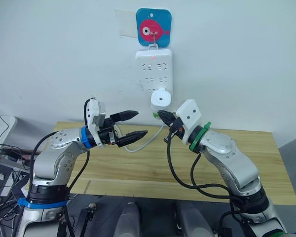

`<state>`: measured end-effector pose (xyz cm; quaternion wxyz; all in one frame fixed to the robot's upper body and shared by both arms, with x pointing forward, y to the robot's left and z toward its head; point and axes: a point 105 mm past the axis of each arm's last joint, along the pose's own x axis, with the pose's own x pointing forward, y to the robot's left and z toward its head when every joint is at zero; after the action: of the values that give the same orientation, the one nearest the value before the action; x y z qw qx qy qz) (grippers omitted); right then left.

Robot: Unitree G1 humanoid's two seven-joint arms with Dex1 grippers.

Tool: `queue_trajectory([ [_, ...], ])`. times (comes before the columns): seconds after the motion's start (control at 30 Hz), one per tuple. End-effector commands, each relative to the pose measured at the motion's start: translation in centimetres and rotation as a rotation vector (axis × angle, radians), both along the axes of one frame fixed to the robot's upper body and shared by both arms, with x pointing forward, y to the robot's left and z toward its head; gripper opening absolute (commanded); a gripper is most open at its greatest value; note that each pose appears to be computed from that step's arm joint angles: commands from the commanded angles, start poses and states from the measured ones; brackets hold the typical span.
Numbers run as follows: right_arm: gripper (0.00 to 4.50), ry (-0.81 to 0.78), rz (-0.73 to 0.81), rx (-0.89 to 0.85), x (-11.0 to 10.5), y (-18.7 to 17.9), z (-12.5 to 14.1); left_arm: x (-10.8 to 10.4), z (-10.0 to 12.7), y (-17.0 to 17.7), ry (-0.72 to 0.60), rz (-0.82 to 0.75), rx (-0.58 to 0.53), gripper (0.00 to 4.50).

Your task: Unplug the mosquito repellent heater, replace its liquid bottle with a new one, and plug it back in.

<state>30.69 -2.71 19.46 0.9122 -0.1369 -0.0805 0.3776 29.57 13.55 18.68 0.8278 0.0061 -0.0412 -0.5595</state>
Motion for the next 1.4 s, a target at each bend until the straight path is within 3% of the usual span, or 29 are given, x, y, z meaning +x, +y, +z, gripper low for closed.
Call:
queue_trajectory([
  [0.03, 0.05, -0.086, -0.12, 0.054, 1.3, -2.0, 2.4, -0.2, 0.7, -0.1, -0.017, -0.011, -0.019, 4.5],
  [0.2, 0.05, -0.08, -0.102, 0.067, 1.1, -1.9, 2.5, -0.1, 0.5, 0.0, -0.008, -0.009, -0.019, 4.5],
  [0.4, 0.05, 0.006, 0.042, 0.115, -1.0, -0.8, 1.8, 0.5, 0.5, 0.8, 0.019, 0.041, -0.03, 4.5],
  [0.7, 0.05, 0.087, 0.17, 0.09, -3.6, -1.7, 0.9, 1.5, -0.3, 2.6, 0.053, 0.159, 0.061, 4.5],
  [0.8, 0.59, 0.09, 0.171, 0.072, -4.3, -3.5, 1.1, 2.0, 0.0, 3.8, 0.037, 0.226, 0.107, 4.5],
  [0.97, 2.34, 0.094, 0.135, 0.068, -4.8, -5.9, 1.4, 2.3, 0.9, 5.7, -0.001, 0.313, 0.149, 4.5],
  [1.17, 4.46, 0.099, 0.099, 0.053, -5.0, -7.4, 1.3, 2.1, 1.0, 5.5, -0.003, 0.304, 0.159, 4.5],
  [1.4, 4.46, 0.102, 0.04, 0.06, -4.6, -8.2, 1.2, 2.2, 0.8, 5.0, -0.009, 0.291, 0.169, 4.5],
])
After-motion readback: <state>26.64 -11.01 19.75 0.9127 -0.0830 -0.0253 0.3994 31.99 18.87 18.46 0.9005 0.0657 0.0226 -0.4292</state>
